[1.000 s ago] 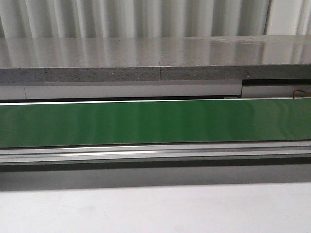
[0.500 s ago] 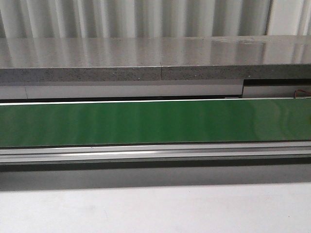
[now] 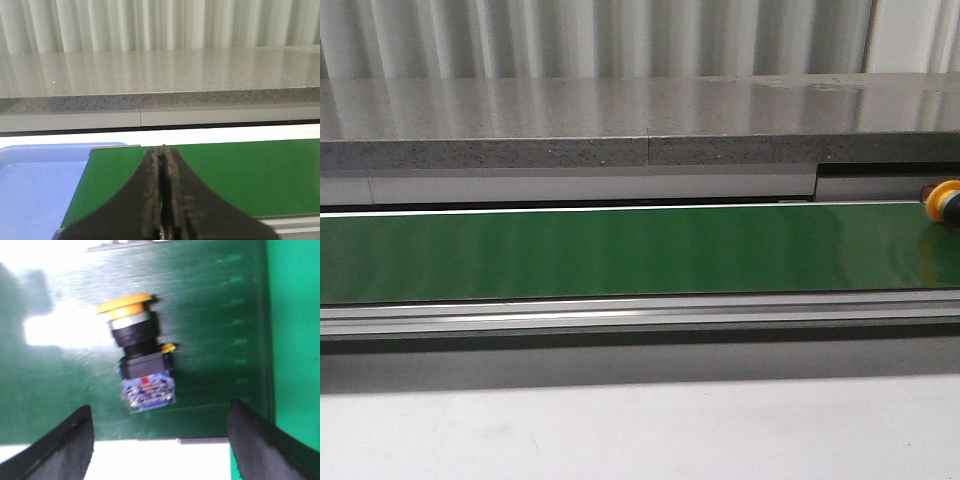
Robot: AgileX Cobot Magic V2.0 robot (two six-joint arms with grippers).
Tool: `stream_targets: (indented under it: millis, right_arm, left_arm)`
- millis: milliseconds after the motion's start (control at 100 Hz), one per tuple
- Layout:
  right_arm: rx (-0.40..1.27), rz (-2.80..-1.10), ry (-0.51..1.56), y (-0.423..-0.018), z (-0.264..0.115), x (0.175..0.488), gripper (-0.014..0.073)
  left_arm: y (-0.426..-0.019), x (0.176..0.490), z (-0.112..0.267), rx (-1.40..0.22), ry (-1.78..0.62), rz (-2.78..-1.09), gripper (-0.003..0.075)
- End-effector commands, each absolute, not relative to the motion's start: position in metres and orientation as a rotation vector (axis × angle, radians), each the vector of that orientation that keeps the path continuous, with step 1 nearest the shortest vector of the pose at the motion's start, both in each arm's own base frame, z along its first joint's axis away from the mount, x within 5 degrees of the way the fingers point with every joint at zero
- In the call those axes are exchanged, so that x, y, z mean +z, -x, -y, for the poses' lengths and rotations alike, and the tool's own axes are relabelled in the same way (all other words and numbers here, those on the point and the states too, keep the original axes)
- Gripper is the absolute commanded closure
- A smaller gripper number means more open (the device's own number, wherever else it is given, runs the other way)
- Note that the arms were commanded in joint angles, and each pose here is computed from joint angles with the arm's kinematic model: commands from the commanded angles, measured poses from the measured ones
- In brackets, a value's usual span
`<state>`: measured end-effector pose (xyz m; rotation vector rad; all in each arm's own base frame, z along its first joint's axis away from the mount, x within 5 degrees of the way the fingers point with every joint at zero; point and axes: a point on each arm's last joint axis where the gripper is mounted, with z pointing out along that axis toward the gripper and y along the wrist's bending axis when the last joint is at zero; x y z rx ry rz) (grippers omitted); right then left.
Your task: Move button from right to left
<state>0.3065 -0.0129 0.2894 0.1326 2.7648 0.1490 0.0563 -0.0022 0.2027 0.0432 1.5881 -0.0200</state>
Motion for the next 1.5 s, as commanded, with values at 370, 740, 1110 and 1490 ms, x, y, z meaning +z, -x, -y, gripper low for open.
stream_targets:
  millis: [370, 740, 1110, 1490]
  right_arm:
    - [0.117, -2.501, 0.120, -0.235, -0.012, 0.324, 0.0661]
    - [0.077, -2.280, 0.127, -0.176, -0.010, 0.321, 0.0662]
    - [0.023, -2.029, 0.155, -0.112, -0.008, 0.312, 0.0662]
    - [0.022, -1.873, 0.150, -0.061, -0.008, 0.292, 0.0662]
  left_arm:
    - [-0.055, 0.198, 0.002, -0.026, -0.035, -1.516, 0.0741]
    - [-0.055, 0.198, 0.002, -0.026, -0.035, -1.516, 0.0741]
    - [-0.055, 0.198, 0.002, -0.026, -0.035, -1.516, 0.0741]
    - [-0.055, 0.198, 0.002, -0.026, -0.035, -1.516, 0.0741]
